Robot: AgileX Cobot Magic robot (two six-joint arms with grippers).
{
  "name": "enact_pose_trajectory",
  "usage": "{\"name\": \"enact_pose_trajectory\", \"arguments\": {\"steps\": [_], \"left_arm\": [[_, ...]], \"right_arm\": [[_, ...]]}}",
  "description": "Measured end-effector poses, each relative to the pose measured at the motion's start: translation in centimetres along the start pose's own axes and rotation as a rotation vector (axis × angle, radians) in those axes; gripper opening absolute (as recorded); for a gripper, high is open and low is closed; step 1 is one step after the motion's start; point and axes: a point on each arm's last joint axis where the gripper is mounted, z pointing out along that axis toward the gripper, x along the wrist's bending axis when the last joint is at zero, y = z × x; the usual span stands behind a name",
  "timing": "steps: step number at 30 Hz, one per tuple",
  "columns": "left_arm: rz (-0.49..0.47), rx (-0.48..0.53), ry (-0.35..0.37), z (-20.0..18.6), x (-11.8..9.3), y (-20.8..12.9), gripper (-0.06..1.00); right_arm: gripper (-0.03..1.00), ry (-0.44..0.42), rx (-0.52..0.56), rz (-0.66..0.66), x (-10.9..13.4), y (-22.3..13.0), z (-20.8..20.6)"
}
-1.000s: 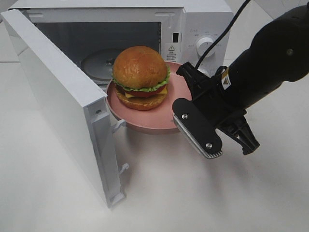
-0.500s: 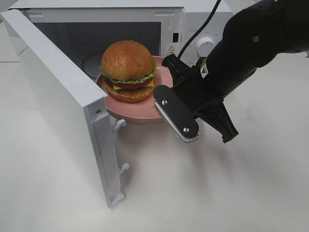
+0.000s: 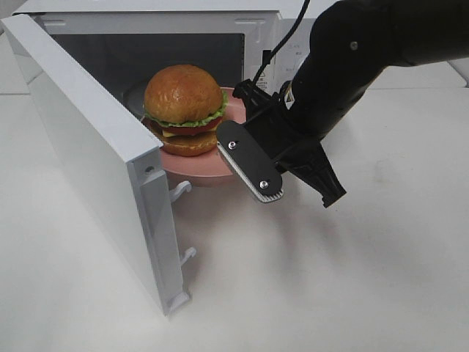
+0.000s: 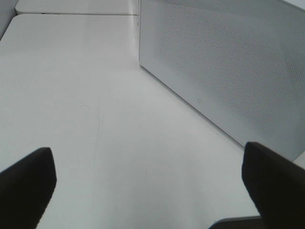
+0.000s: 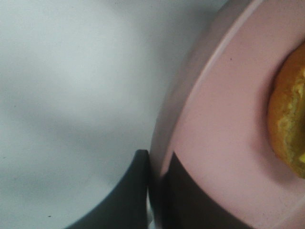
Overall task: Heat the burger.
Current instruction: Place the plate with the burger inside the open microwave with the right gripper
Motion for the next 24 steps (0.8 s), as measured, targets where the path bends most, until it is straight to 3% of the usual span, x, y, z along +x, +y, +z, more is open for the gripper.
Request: {"name": "enact_pose_trajectory", "arguments": {"steps": [24], "left_arm": [[0.0,0.0,0.0,0.0,0.0,0.0,0.98]], "right_arm": [[0.04,-0.019,-0.014,0.056,-4.2,0.8,2.4]]}}
